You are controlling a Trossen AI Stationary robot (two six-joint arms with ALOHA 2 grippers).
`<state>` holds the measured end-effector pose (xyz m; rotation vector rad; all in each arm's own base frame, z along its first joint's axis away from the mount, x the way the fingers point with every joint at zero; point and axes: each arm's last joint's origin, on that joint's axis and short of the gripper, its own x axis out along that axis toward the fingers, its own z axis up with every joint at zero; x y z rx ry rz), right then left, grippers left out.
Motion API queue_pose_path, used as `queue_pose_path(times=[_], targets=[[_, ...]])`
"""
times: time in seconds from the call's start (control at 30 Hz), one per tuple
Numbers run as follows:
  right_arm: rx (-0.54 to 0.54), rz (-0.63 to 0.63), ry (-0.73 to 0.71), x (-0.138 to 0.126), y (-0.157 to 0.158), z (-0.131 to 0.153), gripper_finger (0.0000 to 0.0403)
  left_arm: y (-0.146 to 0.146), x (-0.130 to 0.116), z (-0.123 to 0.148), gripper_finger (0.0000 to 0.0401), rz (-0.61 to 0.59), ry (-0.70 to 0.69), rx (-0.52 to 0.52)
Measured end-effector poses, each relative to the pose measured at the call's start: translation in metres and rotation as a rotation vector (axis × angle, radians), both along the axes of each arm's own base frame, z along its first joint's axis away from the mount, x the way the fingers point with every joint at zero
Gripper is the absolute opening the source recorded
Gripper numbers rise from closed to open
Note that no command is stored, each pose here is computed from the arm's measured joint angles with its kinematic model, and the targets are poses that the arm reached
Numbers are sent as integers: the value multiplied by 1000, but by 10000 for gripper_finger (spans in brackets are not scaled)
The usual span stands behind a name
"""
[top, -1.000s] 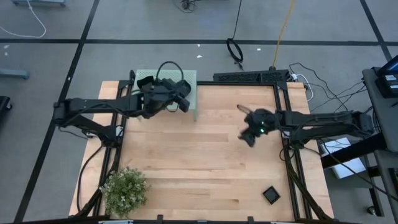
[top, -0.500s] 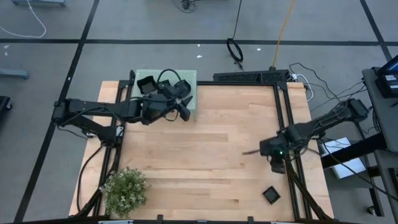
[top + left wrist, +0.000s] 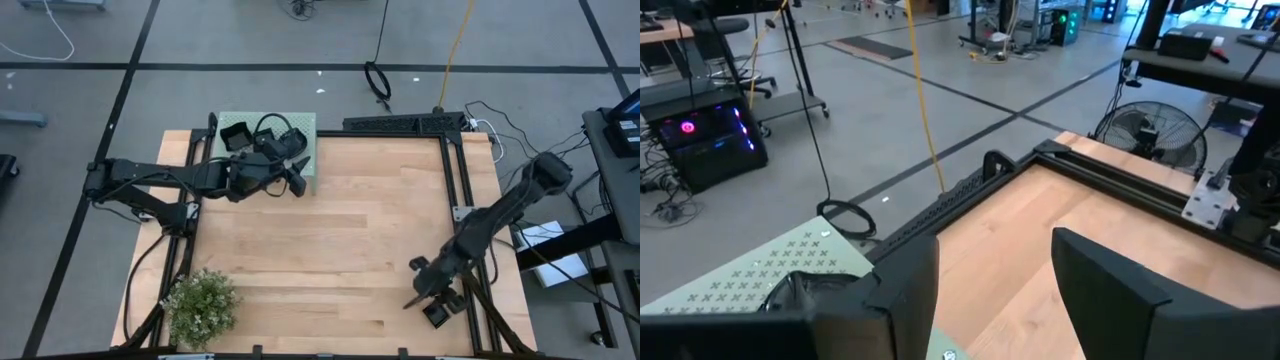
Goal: Pick & Place Mini shaped plates
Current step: Stack the square plate on top of the square plate on the shelf
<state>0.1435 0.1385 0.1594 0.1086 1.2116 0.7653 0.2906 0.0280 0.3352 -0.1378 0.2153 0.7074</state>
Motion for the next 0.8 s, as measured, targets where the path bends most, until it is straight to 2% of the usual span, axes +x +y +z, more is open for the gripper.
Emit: queue_pose_path(times=[0.13, 0.37, 0.5, 0.67, 0.8], targets=[[-84, 67, -2, 2, 11, -19, 160, 0, 0, 0, 200, 0, 2, 0], [-139, 128, 13, 1, 18, -34, 146, 0, 0, 0, 200, 1, 3, 0], [-165, 192, -53, -1, 19, -33, 102, 0, 0, 0, 200, 0, 5, 3], [-153, 253, -85, -1, 20, -33, 16, 0, 0, 0, 200, -1, 11, 10], [-143, 271, -72, -2, 20, -34, 10, 0, 0, 0, 200, -1, 10, 10]])
